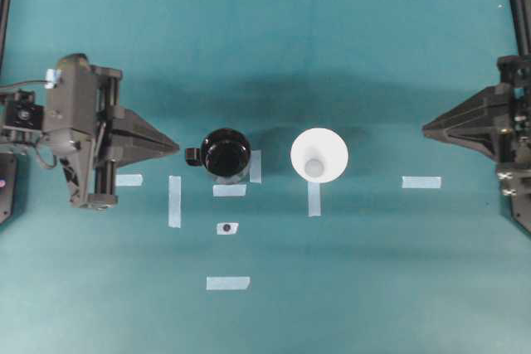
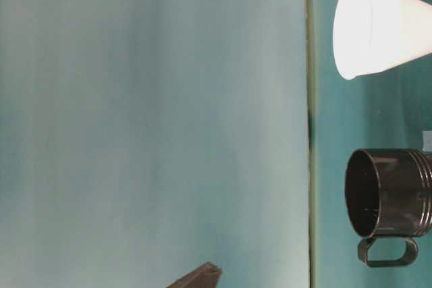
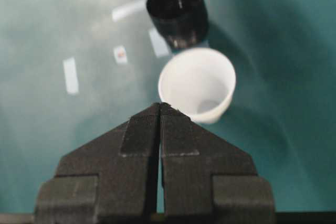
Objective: Holding the cup holder with the left arm, the right arm places the cup into the cup holder.
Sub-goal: 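Move left gripper over the black cup holder handle and right gripper over the white cup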
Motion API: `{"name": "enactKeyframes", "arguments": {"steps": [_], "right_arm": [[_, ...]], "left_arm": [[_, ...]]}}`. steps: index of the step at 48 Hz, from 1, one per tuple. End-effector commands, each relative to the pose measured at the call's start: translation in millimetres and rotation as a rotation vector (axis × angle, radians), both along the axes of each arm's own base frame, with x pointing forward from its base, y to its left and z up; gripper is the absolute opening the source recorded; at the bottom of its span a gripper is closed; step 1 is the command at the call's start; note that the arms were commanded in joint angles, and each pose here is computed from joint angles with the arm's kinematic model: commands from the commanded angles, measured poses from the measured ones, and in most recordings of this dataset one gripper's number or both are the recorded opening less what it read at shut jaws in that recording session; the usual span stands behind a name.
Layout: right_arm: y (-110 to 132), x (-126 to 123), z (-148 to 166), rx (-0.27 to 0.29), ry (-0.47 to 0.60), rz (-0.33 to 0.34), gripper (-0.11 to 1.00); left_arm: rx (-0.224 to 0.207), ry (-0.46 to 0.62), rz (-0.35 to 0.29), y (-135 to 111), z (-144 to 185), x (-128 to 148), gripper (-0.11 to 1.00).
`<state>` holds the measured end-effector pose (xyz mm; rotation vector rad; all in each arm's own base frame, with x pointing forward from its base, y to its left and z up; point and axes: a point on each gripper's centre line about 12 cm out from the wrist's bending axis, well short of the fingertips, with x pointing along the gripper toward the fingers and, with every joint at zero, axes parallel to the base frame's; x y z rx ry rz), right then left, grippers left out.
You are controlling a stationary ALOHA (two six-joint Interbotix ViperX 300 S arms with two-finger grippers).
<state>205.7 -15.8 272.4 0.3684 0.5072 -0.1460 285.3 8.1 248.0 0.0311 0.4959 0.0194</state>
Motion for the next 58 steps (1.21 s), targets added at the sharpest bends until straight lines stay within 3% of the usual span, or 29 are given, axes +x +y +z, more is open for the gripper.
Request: {"name": "enactKeyframes", "arguments": {"steps": [1, 13, 28, 38, 48, 58], "right_arm": [[-3.4, 25.3, -9.9, 0.007, 0.104, -0.003, 0.03], [-8.4, 49.6, -25.8, -0.034, 0.228, 0.011, 0.03], [-11.3, 67.9, -44.0, -0.034, 0.361, 0.019, 0.03], [-14.5, 92.0, -53.9, -0.055, 0.444, 0.037, 0.03], [-17.9, 115.5, -58.8, -0.064, 0.503, 0.050, 0.03], [-20.0, 128.5, -69.0, -0.085, 0.568, 0.074, 0.03]], "left_arm": [[0.005, -0.011, 0.000, 0.7, 10.6, 6.6, 0.03], [0.000, 0.077, 0.023, 7.6, 1.0, 16.1, 0.03], [-0.002, 0.178, 0.052, 17.9, -13.7, 25.9, 0.03], [0.014, 0.273, 0.034, 16.7, -25.6, 27.8, 0.03], [0.064, 0.323, -0.009, 15.9, -32.8, 28.9, 0.03], [0.063, 0.358, -0.012, 16.4, -41.7, 35.2, 0.03]]}}
